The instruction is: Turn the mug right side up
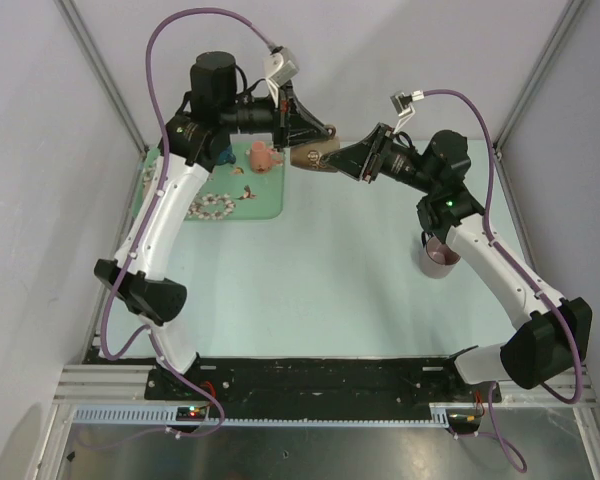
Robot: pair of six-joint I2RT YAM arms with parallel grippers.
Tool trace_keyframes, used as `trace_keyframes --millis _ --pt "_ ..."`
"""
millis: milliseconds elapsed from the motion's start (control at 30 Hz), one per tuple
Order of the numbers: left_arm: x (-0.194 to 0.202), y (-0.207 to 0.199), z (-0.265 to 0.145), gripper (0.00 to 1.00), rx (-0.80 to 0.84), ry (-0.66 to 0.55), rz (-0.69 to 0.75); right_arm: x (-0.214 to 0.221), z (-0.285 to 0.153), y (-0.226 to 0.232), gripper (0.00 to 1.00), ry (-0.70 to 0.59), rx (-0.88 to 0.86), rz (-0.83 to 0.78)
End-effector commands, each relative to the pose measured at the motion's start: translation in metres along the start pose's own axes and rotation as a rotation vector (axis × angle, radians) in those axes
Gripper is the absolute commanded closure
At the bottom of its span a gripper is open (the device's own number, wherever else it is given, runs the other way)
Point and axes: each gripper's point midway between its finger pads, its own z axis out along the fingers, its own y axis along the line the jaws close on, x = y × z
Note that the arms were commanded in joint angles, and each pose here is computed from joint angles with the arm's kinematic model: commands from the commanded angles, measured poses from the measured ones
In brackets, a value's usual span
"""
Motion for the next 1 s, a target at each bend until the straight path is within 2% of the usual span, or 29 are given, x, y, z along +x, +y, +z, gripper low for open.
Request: trace_keyframes --millis 0,33,133,167,200,233,267,300,333,467,533,633,733,800,867,967 --pt "-0.010 -0.021 0.003 1.00 0.078 -0.025 0.048 -0.016 0.003 0.031 0.63 -0.026 -0.107 -0.051" --pt "-0.010 -0.024 0.003 1.00 0.086 -0.025 0.048 -0.015 0.004 0.032 0.66 -0.015 -0.129 -0.034" --pt "-0.010 -0.025 0.005 1.00 0.091 -0.025 0.047 -0.010 0.005 0.029 0.91 0.004 -0.133 -0.013" --pt "-0.010 -0.020 0.005 0.88 0.058 -0.023 0.041 -0.009 0.005 0.024 0.96 0.006 -0.107 -0.024" --pt "-0.010 -0.012 0.004 0.70 0.015 -0.021 0.027 -0.008 0.004 0.017 0.98 0.005 -0.063 -0.023" --pt "-0.009 0.000 0.003 0.35 -0.049 -0.018 0.013 -0.006 0.002 0.010 0.99 0.008 -0.021 -0.041" --pt "-0.007 0.011 0.000 0.18 -0.099 -0.014 0.006 -0.003 -0.001 -0.001 0.99 0.009 0.041 -0.040" --pt "-0.005 0.022 -0.003 0.09 -0.149 -0.010 0.002 0.001 -0.004 -0.011 1.00 0.019 0.095 -0.060" --pt "-0.003 0.033 -0.008 0.05 -0.195 -0.007 0.009 0.007 -0.009 -0.027 1.00 0.034 0.186 -0.051" --pt "0.002 0.082 -0.040 0.01 -0.385 0.021 0.093 0.045 -0.047 -0.100 1.00 0.175 0.610 -0.105" --pt "0.013 0.110 -0.061 0.01 -0.476 0.066 0.163 0.069 -0.072 -0.136 1.00 0.289 0.829 -0.150" --pt "0.050 0.161 -0.103 0.00 -0.625 0.188 0.231 0.114 -0.106 -0.175 1.00 0.508 1.048 -0.174" --pt "0.107 0.198 -0.143 0.00 -0.711 0.391 0.332 0.147 -0.133 -0.199 1.00 0.679 1.201 -0.183" --pt "0.149 0.215 -0.172 0.00 -0.754 0.598 0.441 0.162 -0.146 -0.210 1.00 0.762 1.268 -0.193" --pt "0.192 0.223 -0.198 0.00 -0.734 0.818 0.546 0.175 -0.152 -0.217 1.00 0.819 1.290 -0.187" --pt "0.246 0.227 -0.229 0.01 -0.667 1.048 0.601 0.190 -0.153 -0.225 1.00 0.854 1.286 -0.172"
